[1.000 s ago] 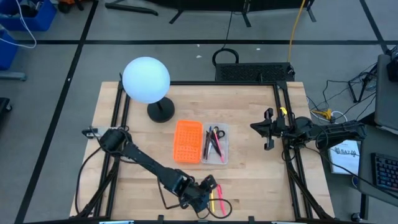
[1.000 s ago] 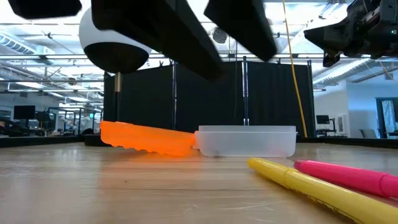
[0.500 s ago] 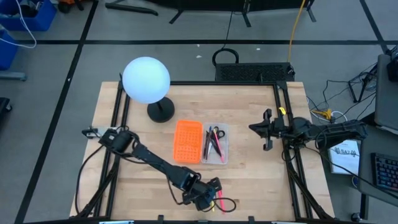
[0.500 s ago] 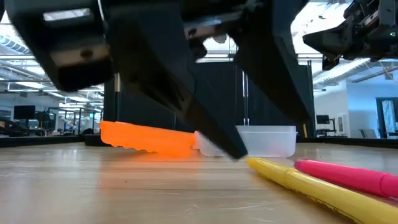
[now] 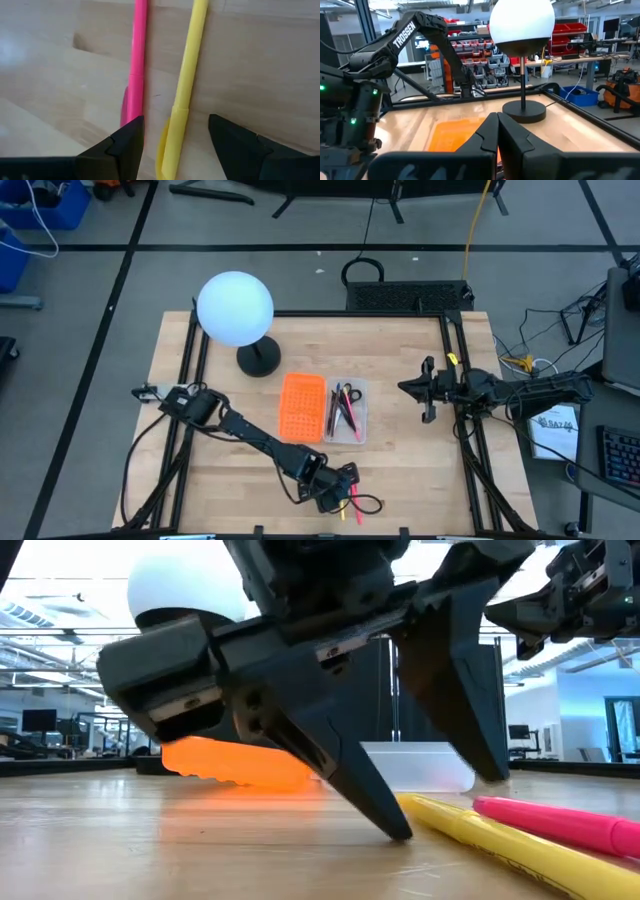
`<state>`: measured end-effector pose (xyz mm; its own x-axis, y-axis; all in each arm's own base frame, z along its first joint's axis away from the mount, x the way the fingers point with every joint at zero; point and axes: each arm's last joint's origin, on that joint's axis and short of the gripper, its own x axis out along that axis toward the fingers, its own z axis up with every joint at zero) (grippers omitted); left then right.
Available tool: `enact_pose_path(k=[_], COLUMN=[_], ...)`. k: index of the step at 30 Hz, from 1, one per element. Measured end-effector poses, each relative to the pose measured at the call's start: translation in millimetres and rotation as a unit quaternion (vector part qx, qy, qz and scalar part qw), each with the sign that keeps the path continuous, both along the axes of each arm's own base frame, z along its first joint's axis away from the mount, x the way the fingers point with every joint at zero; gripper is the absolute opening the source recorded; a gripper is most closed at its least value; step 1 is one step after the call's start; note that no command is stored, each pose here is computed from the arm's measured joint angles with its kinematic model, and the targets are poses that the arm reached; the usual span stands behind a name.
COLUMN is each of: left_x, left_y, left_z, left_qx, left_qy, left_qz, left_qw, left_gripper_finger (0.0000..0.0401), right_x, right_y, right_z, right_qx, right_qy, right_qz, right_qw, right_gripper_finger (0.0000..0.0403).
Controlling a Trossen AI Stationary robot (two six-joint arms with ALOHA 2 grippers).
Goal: Pick & place school supplies into a supply box
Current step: Put the pink pen into the orange supply box
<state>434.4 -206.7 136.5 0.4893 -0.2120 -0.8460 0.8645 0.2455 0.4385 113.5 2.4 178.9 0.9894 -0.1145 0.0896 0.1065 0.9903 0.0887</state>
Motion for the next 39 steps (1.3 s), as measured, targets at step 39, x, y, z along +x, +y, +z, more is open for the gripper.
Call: enact_pose_path(k=[39], left_x=[-1.1], left_y=[-3.1], left_z=[-3.5], left_qx=[-0.090], left_qy=[0.046], left_qz=[-0.016], left_qw=[0.995], left_gripper_finger=[0.0229], right_x=[2.1], right_y=[0.0], right_z=[-2.7], right_qx=[0.012], right_qy=[0.013], right_qz=[-0.001], right_qw=[1.000], right_gripper_finger=[0.0000])
